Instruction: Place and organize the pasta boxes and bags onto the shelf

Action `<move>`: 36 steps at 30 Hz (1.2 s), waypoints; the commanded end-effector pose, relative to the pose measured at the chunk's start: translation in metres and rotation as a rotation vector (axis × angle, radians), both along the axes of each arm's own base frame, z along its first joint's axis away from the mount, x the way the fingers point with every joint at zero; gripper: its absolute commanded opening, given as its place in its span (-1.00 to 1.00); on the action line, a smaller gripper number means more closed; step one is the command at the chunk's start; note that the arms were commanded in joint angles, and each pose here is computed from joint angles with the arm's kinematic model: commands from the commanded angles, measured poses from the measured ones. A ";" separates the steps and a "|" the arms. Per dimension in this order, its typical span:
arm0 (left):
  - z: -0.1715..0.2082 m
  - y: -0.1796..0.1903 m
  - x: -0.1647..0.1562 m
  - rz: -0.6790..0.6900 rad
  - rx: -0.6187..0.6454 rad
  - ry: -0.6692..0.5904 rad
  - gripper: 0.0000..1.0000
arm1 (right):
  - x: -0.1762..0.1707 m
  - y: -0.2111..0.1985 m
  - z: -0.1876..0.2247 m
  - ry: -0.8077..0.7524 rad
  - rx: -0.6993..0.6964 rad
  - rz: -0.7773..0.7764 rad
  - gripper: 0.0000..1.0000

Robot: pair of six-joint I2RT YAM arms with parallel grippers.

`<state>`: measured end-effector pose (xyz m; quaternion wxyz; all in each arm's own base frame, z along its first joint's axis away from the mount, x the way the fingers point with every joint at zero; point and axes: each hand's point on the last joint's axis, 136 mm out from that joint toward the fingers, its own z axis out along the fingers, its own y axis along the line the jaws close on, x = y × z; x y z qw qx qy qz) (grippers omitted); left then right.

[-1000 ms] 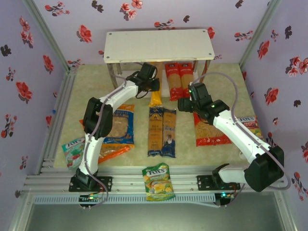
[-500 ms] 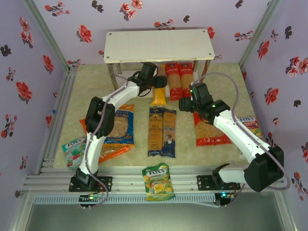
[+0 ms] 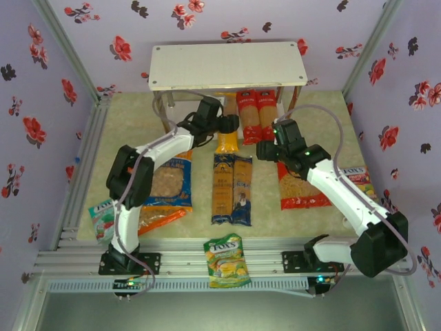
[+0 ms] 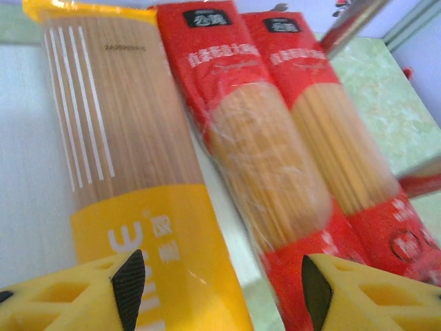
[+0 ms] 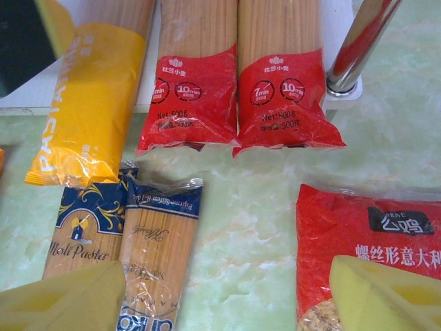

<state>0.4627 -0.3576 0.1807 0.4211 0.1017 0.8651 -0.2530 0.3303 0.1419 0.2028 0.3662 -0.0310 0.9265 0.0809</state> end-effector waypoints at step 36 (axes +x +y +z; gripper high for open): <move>-0.133 0.044 -0.225 0.031 0.349 0.356 0.62 | -0.080 0.026 -0.099 0.275 0.231 0.007 0.58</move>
